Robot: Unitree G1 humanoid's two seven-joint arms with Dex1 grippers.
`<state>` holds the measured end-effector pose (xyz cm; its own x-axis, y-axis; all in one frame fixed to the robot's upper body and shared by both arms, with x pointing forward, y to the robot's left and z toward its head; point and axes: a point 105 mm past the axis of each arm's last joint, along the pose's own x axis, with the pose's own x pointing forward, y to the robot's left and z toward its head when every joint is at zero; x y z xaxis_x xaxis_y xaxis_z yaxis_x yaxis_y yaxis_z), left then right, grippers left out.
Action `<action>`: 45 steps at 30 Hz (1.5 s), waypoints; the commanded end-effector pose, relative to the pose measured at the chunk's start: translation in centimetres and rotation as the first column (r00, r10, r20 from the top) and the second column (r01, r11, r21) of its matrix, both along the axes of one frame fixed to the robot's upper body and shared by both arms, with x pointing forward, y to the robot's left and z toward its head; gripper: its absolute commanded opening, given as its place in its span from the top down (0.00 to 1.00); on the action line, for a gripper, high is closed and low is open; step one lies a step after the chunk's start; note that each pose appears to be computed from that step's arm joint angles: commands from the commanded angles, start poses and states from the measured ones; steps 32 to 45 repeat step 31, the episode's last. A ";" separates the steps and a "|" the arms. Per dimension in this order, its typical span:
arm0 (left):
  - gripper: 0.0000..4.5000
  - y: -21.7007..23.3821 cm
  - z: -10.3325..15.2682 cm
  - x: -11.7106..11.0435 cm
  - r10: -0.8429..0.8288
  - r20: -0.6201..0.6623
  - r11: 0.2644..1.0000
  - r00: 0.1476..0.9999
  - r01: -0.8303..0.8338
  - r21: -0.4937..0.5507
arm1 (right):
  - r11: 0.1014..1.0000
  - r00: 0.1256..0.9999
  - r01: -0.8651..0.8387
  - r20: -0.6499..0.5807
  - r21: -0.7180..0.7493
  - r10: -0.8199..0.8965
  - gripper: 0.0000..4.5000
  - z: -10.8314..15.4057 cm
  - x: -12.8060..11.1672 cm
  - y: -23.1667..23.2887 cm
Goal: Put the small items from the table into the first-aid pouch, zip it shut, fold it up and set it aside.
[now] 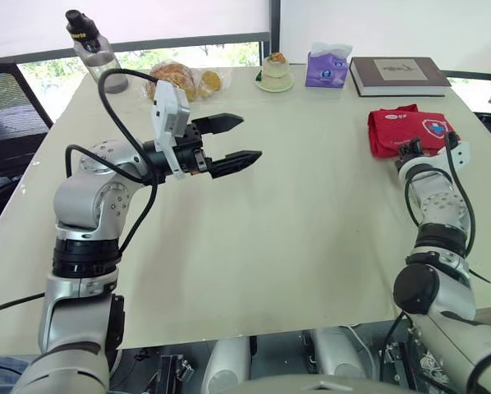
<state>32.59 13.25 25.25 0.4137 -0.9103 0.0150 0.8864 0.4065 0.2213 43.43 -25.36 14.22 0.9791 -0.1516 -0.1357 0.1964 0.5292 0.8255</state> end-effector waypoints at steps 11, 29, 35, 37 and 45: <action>0.00 2.7 -3.7 -1.4 0.141 -0.049 0.990 0.989 -0.142 -0.017 | 0.637 0.913 -0.295 -0.014 -0.713 0.407 0.02 2.1 -8.5 2.3; 0.00 6.9 -12.3 -8.2 0.432 -0.202 0.901 0.879 -0.416 0.120 | 0.036 0.493 -0.386 -0.173 -0.922 0.853 0.02 -0.4 -19.4 1.4; 0.00 7.0 -12.5 -8.8 0.438 -0.206 0.899 0.875 -0.420 0.125 | 0.026 0.481 -0.382 -0.175 -0.924 0.859 0.02 -0.3 -19.4 1.1; 0.00 7.0 -12.5 -8.8 0.438 -0.206 0.899 0.875 -0.420 0.125 | 0.026 0.481 -0.382 -0.175 -0.924 0.859 0.02 -0.3 -19.4 1.1; 0.00 7.0 -12.5 -8.8 0.438 -0.206 0.899 0.875 -0.420 0.125 | 0.026 0.481 -0.382 -0.175 -0.924 0.859 0.02 -0.3 -19.4 1.1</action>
